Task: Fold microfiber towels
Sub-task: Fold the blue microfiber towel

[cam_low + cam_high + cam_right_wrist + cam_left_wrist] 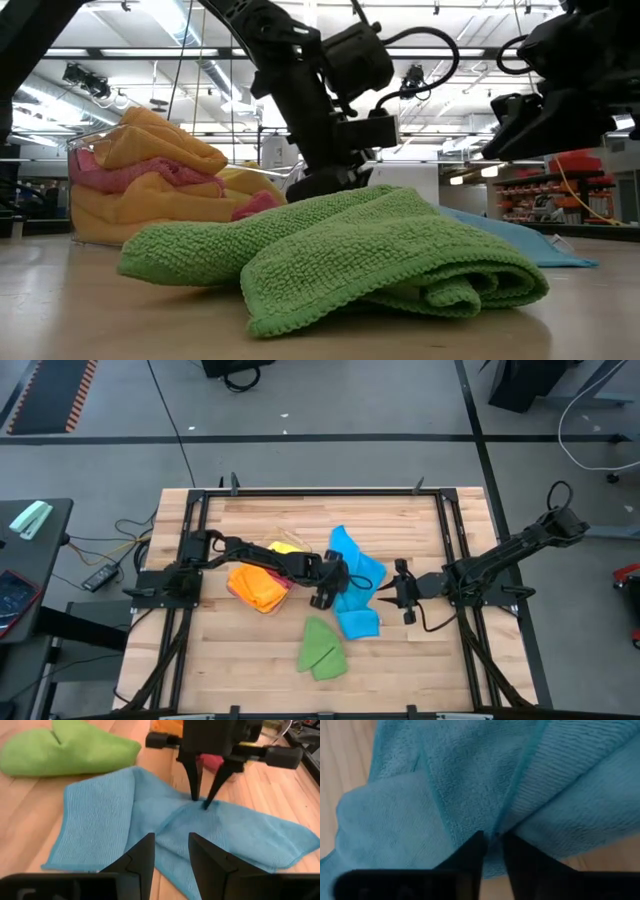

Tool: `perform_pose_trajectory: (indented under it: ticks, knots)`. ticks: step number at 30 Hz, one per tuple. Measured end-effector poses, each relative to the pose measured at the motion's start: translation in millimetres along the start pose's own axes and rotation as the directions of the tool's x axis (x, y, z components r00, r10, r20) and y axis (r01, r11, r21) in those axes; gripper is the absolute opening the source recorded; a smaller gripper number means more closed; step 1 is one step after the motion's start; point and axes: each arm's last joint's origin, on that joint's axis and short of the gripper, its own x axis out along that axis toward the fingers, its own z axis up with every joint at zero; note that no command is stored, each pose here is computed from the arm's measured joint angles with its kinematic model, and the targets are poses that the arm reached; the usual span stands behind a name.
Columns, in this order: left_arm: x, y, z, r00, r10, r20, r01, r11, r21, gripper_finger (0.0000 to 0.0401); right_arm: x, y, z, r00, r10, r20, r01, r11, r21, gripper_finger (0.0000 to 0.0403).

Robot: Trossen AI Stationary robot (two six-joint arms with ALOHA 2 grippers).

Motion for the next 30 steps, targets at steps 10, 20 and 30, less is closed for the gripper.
perform_pose_trajectory:
  ticks: [10, 20, 30]
  knots:
    - [-34.7, -9.9, 21.8, 1.000, -0.006, -0.016, 0.006, 1.000, 0.024, 0.0024, 2.0, 0.7, -0.3, 1.000, 0.000, -0.003, 0.000, 1.000, 0.007, 0.0126]
    - [-115.8, -38.3, 58.8, 0.951, -0.166, -0.259, 0.115, 0.973, -0.201, 0.0022, 12.6, 4.6, -3.4, 1.000, 0.001, -0.024, -0.001, 1.000, 0.022, 0.0126]
    - [-141.7, -96.3, 65.4, 0.871, -0.394, -0.293, 0.285, 0.892, -0.350, 0.0008, 42.1, -2.4, -15.3, 0.993, -0.090, -0.077, 0.094, 0.994, 0.052, 0.0126]
